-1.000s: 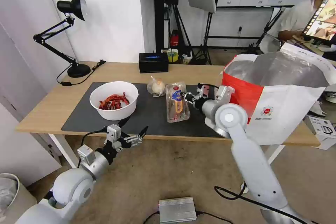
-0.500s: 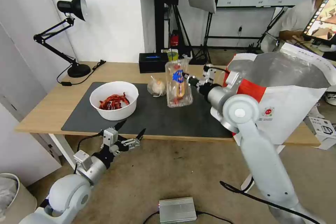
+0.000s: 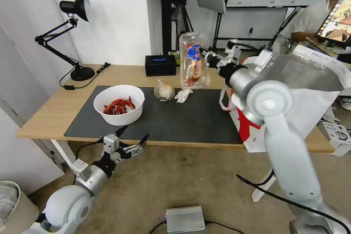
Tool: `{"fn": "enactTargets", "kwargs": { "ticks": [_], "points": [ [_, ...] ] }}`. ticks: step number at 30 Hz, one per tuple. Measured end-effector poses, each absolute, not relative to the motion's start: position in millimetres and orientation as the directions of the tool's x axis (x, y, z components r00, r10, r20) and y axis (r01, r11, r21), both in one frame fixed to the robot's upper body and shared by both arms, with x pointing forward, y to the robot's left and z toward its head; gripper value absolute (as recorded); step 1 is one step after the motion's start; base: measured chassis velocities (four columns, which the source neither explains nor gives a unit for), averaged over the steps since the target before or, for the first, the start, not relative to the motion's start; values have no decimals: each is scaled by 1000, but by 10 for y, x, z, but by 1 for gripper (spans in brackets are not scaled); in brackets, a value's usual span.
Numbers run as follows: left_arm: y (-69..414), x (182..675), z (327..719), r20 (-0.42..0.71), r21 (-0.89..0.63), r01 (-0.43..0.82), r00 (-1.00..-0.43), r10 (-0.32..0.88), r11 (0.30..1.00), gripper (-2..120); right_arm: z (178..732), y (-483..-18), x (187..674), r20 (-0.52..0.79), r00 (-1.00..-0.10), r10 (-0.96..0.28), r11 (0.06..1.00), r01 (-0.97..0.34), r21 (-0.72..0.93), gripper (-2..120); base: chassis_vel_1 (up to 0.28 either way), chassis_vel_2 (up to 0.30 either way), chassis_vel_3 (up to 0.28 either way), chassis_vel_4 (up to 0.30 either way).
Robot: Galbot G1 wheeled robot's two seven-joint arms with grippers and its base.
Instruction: Pick up the trash from the table and place it into the takeout bag.
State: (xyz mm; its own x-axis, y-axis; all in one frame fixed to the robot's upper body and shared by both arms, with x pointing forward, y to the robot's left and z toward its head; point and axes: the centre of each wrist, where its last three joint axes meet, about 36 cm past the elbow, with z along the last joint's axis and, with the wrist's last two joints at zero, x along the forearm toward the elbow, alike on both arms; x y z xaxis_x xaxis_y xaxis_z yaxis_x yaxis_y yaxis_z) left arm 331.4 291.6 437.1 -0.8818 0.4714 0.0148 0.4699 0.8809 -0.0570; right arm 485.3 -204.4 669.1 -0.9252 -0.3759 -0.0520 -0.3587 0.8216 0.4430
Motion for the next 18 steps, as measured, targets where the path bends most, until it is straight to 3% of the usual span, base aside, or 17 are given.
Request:
{"fn": "enactTargets", "kwargs": {
  "ticks": [9, 18],
  "points": [
    [2896, 3319, 4370, 14, -60, 469, -882, 471, 881, 100, 6860, -2278, 4790, -78, -969, -235, 912, -248, 326, 0, 0, 0, 0, 0],
    [2894, 3329, 4361, 21, -61, 466, -884, 468, 883, 100, 6907, -2511, 4712, -105, -985, -141, 939, -166, 302, 0, 0, 0, 0, 0]
  ]
}}
